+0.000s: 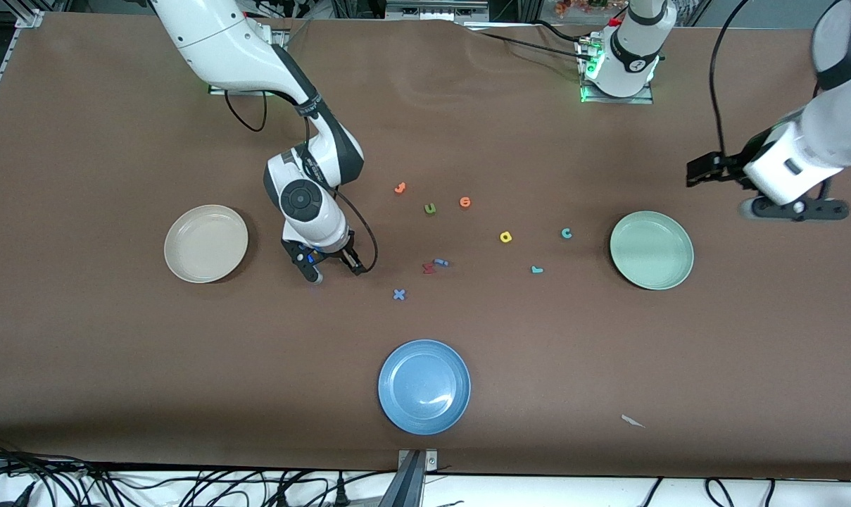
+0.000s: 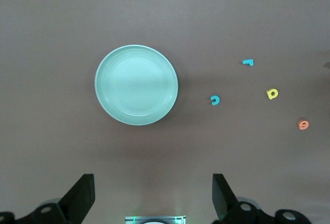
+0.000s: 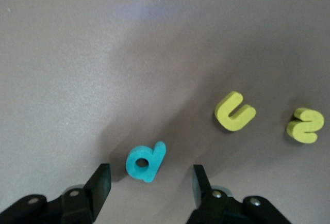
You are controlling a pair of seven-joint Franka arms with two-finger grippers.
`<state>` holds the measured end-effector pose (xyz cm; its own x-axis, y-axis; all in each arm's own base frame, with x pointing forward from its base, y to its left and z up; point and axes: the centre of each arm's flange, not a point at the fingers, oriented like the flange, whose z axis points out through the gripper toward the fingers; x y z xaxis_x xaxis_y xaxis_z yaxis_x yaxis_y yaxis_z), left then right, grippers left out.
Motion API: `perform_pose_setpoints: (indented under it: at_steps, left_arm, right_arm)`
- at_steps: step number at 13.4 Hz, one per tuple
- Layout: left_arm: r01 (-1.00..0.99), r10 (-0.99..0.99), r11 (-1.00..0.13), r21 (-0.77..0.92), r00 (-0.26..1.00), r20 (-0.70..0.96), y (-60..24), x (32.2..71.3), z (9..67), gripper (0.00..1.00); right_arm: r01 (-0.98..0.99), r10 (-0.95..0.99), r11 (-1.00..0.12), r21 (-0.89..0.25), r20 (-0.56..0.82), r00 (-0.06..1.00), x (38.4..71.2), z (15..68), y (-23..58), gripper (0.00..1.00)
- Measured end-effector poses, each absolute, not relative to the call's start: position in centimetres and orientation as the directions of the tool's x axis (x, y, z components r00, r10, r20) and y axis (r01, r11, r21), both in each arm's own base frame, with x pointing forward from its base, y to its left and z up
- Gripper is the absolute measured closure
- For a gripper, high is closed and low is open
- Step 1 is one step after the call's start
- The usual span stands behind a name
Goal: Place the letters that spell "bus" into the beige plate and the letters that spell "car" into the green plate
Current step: 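Grasp the cyan d with the right gripper while the left gripper reaches the c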
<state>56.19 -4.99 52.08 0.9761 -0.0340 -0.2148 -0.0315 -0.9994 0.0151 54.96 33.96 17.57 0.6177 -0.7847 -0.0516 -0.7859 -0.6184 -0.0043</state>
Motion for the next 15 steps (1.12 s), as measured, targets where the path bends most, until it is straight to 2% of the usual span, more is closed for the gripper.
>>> perform_pose_setpoints:
  at_steps: [6,15]
  left_arm:
    - [-0.047,-0.049,-0.999,0.015,0.989,-0.138,-8.2,56.3,42.9,0.0]
    - [-0.044,-0.046,-0.999,0.022,0.994,-0.098,-11.9,56.5,32.4,0.0]
  right_arm:
    - [-0.784,-0.783,-0.62,-0.011,-0.046,0.62,55.0,17.2,34.0,0.28]
    - [-0.763,-0.763,-0.646,-0.012,-0.016,0.646,55.1,17.2,33.8,0.28]
